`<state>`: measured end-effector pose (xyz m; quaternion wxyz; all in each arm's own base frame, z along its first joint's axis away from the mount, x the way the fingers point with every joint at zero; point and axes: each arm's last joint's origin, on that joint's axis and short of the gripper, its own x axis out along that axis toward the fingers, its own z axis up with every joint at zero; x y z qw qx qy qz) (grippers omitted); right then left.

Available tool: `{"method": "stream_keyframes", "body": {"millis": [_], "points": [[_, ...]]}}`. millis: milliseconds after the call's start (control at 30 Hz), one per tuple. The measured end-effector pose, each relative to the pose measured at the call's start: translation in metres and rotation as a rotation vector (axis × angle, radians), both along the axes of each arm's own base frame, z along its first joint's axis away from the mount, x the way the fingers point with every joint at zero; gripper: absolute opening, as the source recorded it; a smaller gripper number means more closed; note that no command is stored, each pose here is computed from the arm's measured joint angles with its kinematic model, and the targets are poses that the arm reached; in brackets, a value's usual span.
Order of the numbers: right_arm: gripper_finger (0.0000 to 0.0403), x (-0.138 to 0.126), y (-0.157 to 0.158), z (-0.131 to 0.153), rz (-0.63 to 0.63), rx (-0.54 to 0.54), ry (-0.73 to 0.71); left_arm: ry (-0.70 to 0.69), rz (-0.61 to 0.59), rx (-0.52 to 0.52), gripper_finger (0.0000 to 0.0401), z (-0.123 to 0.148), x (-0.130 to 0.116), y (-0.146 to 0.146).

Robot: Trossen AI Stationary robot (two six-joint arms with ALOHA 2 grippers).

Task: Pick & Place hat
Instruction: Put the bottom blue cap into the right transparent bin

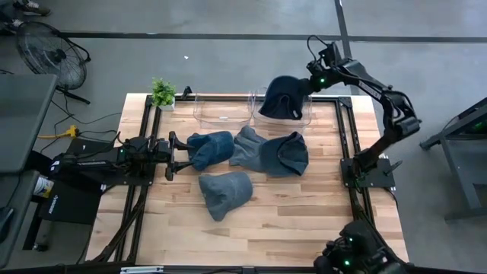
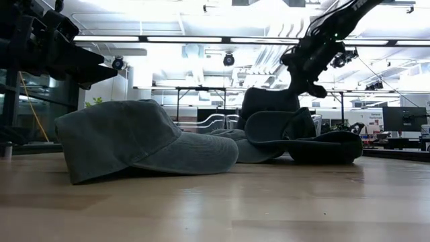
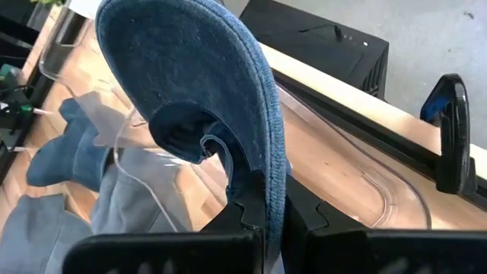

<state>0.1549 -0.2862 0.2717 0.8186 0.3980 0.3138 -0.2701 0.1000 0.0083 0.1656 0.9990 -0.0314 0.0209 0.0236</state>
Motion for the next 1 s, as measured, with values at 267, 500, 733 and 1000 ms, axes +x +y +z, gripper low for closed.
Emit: {"method": "stream_keyframes", "body": {"millis": [267, 500, 733, 1000], "points": [[0.0006, 0.006, -0.013, -0.023, 0.000, 0.047, 0.024, 0.000, 0.000, 0.000, 0.0280, 0.000, 0.000, 0.000], [0.0013, 0.007, -0.018, -0.023, -0.014, -0.009, 0.039, 0.000, 0.000, 0.000, 0.0280, 0.000, 0.000, 0.000], [0.0027, 0.007, -0.018, -0.024, -0.006, -0.039, 0.069, 0.000, 0.000, 0.000, 0.0280, 0.000, 0.000, 0.000], [0.0037, 0.007, -0.018, -0.024, 0.006, -0.049, 0.072, 0.000, 0.000, 0.000, 0.0280, 0.000, 0.000, 0.000]]}}
